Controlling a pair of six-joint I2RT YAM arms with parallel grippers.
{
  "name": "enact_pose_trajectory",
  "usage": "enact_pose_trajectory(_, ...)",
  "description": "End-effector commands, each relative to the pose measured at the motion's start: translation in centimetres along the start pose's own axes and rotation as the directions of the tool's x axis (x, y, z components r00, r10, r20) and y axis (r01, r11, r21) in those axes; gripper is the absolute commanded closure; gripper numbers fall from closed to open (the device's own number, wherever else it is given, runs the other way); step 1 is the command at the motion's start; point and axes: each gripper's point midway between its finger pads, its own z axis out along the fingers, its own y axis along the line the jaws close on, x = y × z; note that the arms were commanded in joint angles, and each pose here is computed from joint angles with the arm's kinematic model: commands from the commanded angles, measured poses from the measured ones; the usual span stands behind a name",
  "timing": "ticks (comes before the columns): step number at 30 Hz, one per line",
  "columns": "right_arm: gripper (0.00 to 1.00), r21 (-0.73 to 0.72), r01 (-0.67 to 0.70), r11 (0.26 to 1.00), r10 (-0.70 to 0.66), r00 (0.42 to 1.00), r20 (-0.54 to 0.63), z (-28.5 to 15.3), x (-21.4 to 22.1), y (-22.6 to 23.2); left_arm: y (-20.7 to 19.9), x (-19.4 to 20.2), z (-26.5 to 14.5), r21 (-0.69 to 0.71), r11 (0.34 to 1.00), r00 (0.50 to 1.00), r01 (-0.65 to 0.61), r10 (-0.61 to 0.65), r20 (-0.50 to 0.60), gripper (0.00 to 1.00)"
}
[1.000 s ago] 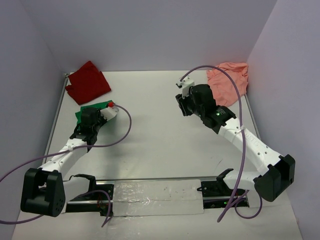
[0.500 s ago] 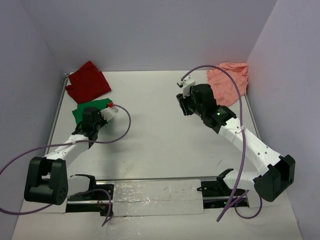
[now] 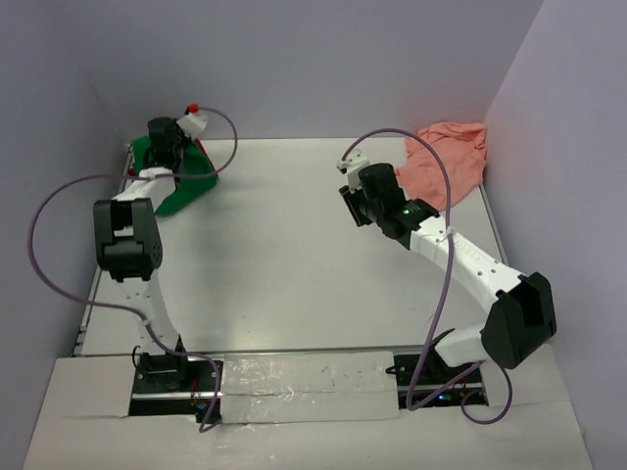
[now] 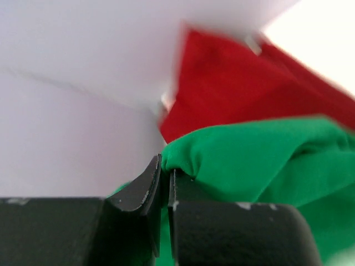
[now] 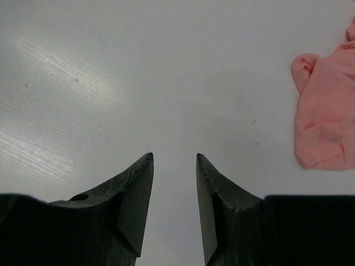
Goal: Fold and stack the t-shirts
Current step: Put the neatly folded tshirt into the corner of the board with the left arm
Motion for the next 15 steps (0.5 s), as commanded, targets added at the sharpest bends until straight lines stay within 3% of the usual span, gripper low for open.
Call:
enact_pose_trajectory(1, 0.56, 0.071, -0.008, 0.997, 0.004, 0.998, 0.061, 0.1, -2.4, -1.7, 7.1, -5.2, 3.5, -0.166, 0.985, 0.991, 0.044, -0.022, 0.134, 0.96)
enact_pose_trajectory(2, 0.56, 0.072, -0.009, 0.997, 0.005, 0.999, 0.054, 0.3, -2.2, -1.8, 5.4, -4.0, 5.8, -0.147, 0.989, 0.995, 0.023, -0.008, 0.104, 0.96)
enact_pose_trajectory(4, 0.56, 0.08, -0.01, 0.997, 0.007, 0.999, 0.044, 0.6, -1.9, -1.9, 7.9, -5.8, 7.4, -0.197, 0.98, 0.991, 0.009, 0.018, 0.133, 0.96)
enact_pose_trajectory(5, 0.56, 0.082, -0.012, 0.997, 0.009, 0.999, 0.042, 0.6, -1.9, -2.0, 6.1, -4.3, 9.4, -0.169, 0.986, 0.994, -0.011, 0.03, 0.106, 0.96)
enact_pose_trajectory(6, 0.56, 0.085, -0.016, 0.996, 0.013, 0.999, 0.04, 0.6, -1.8, -2.2, 7.3, -5.2, 9.8, -0.197, 0.98, 0.992, -0.017, 0.041, 0.12, 0.96)
enact_pose_trajectory(10, 0.56, 0.078, -0.026, 0.997, 0.023, 0.999, 0.03, 0.7, -1.7, -2.1, 5.8, -3.2, 12.0, -0.179, 0.983, 0.994, -0.036, 0.054, 0.096, 0.92)
enact_pose_trajectory(13, 0.56, 0.074, -0.032, 0.997, 0.031, 0.999, 0.02, 0.9, -1.8, -2.2, 4.5, -1.5, 12.6, -0.165, 0.986, 0.996, -0.033, 0.046, 0.075, 0.69)
enact_pose_trajectory(15, 0.56, 0.056, -0.035, 0.998, 0.034, 0.999, 0.013, 1.1, -1.7, -1.9, 3.9, -0.1, 12.5, -0.18, 0.983, 0.998, -0.03, 0.039, 0.043, 0.4)
